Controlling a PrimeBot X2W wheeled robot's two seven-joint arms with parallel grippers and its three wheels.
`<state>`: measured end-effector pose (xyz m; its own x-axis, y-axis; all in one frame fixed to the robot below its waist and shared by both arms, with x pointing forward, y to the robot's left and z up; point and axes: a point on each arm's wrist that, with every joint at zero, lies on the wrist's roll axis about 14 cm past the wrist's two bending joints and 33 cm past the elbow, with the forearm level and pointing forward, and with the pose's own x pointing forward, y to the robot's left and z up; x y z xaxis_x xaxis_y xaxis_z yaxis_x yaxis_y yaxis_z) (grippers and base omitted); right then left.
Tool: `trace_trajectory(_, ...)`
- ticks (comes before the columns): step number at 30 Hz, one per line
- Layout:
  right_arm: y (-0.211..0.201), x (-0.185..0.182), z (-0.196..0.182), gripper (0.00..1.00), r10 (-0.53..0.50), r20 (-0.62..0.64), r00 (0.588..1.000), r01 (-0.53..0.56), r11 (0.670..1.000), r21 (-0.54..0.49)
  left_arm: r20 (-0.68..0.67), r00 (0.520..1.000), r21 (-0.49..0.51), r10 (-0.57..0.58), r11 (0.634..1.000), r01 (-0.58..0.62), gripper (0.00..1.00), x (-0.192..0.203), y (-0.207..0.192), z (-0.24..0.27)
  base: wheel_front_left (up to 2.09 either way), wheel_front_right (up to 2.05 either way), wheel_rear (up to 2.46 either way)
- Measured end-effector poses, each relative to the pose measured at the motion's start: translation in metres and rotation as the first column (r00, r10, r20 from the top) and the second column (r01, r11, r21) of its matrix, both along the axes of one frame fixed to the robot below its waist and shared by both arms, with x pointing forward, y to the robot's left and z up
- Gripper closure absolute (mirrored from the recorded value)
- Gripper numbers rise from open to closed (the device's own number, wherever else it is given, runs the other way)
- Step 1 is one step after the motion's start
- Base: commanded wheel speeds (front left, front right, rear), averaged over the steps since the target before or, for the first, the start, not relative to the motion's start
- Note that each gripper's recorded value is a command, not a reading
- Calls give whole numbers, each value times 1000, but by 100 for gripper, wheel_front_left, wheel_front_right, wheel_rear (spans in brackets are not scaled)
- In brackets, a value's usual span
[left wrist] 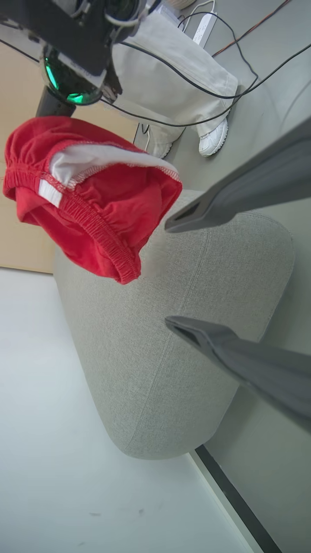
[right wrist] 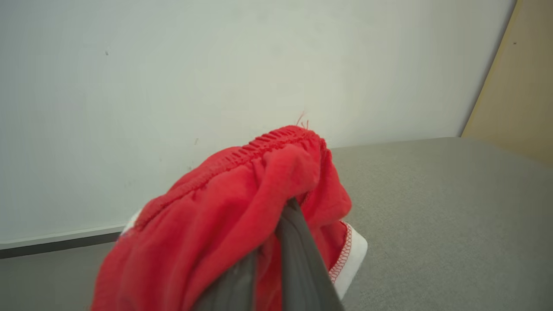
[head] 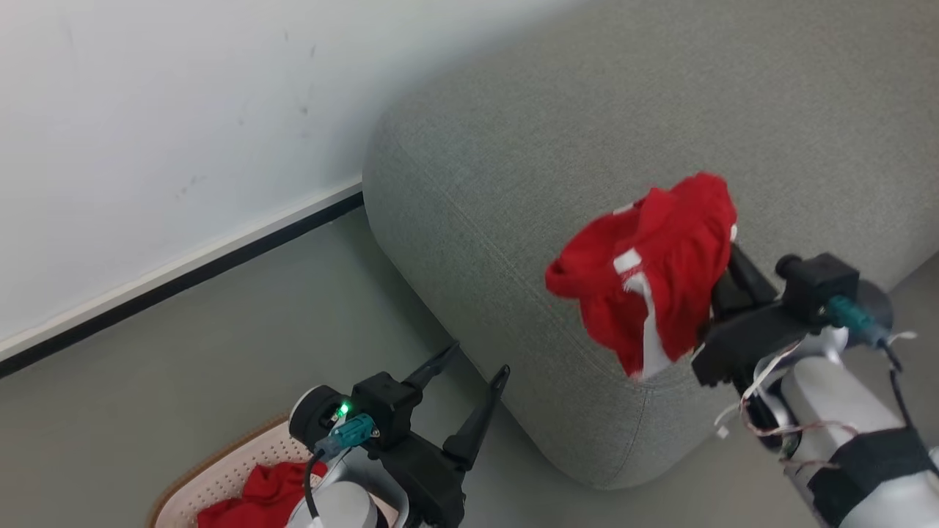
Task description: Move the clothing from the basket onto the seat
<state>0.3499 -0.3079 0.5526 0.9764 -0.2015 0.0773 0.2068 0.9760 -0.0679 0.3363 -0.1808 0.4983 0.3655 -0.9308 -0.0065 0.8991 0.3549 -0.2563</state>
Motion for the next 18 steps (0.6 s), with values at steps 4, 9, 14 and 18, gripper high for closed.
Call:
trace_trajectory(4, -21, 25, 42, 100, -13, 76, 997, 17, 998, -55, 4, 999, -23, 31, 999, -31, 0, 17, 3, 5, 0, 0, 0)
trace_trajectory(9, -43, 63, 107, 100, -33, 198, 980, 50, 995, -81, 8, 996, -29, 85, 996, -85, 0, 45, 15, 4, 0, 0, 0)
trace_trajectory(14, -72, 93, 149, 100, -82, 250, 965, 108, 990, -91, 9, 991, -58, 133, 990, -133, 0, 70, 22, 8, 0, 0, 0)
trace_trajectory(18, -89, 115, 167, 100, -114, 276, 954, 142, 986, -84, 11, 986, -61, 165, 985, -164, 0, 87, 33, 5, 0, 0, 0)
